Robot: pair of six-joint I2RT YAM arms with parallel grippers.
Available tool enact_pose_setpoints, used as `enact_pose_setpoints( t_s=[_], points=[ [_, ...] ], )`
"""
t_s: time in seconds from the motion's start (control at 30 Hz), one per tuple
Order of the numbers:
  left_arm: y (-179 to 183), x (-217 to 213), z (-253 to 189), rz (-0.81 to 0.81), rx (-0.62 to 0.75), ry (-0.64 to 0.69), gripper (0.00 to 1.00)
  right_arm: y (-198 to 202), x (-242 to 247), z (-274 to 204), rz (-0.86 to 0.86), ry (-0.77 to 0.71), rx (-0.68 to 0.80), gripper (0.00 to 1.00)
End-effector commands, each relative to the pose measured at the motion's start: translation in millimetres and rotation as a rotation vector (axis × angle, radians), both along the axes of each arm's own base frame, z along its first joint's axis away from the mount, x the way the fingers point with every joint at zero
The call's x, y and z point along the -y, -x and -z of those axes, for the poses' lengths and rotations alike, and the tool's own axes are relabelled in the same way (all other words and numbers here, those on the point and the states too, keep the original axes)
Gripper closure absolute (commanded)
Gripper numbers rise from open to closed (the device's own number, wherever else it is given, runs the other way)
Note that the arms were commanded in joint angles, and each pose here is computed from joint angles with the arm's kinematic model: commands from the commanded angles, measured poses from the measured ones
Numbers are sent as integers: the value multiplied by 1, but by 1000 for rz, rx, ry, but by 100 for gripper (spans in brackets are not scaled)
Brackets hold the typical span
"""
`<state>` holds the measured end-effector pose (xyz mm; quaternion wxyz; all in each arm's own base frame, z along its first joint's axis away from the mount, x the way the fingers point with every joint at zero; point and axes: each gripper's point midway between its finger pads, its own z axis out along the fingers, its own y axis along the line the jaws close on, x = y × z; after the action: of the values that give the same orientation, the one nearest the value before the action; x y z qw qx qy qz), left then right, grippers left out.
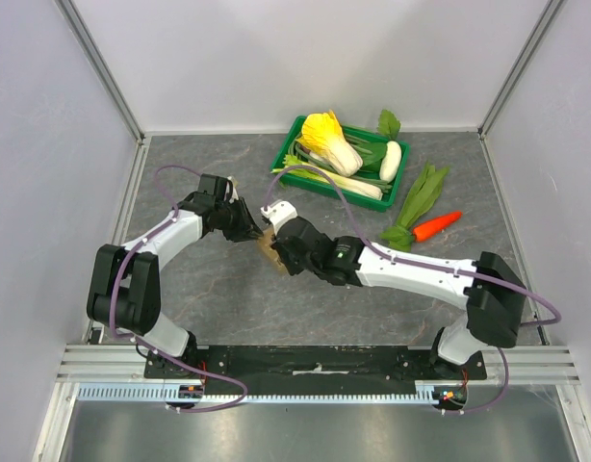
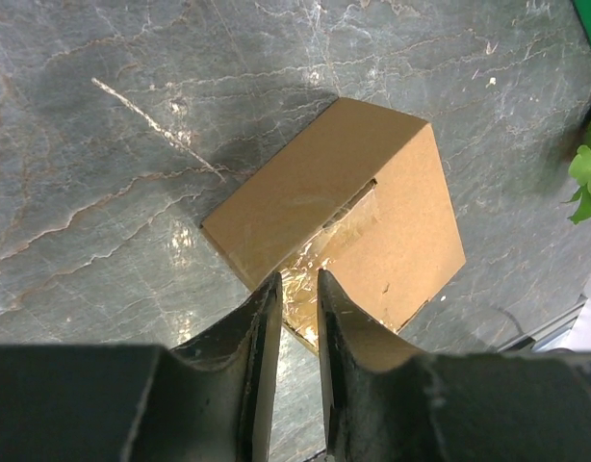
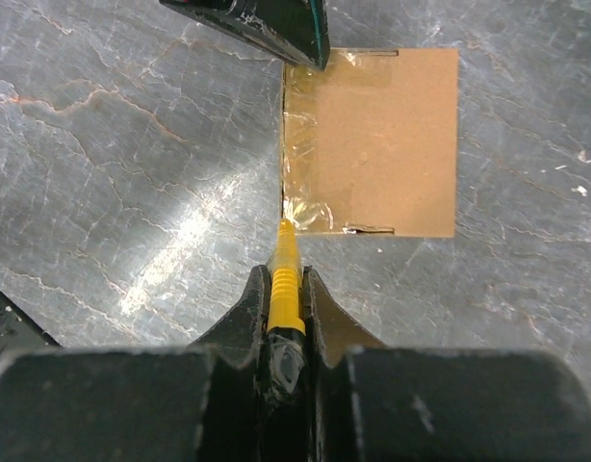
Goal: Unpack the express box
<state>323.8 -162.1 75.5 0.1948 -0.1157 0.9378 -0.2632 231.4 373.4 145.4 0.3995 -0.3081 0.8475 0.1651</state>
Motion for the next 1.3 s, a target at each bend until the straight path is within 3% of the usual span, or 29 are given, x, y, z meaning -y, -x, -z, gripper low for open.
enact_pose_setpoints(
  t_s=[0.0,0.2,0.43,0.53,0.63,0.9,1.03,1.27],
  points=[
    [9,-25,39,-4,-39,-145,71,-7,11,-51,60,-67,94,100],
    [0,-6,8,39,48,-52,70,-20,30,-75,169,-93,185,100],
    [-30,5,-73,59,265,4,47,-46,59,-63,290,-8,231,100],
    [-38,1,-83,56,320,-17,35,-54,72,-52,321,22,220,100],
    [-39,-4,-77,46,301,-48,32,-65,79,-39,340,22,184,100],
    [-6,-26,-39,-100,168,-95,32,-100,60,5,282,59,94,100],
    [14,-47,-14,-241,78,-153,42,-92,46,23,209,63,24,100],
    [25,-32,16,-173,13,-92,51,-63,43,24,143,67,-15,100]
  ],
)
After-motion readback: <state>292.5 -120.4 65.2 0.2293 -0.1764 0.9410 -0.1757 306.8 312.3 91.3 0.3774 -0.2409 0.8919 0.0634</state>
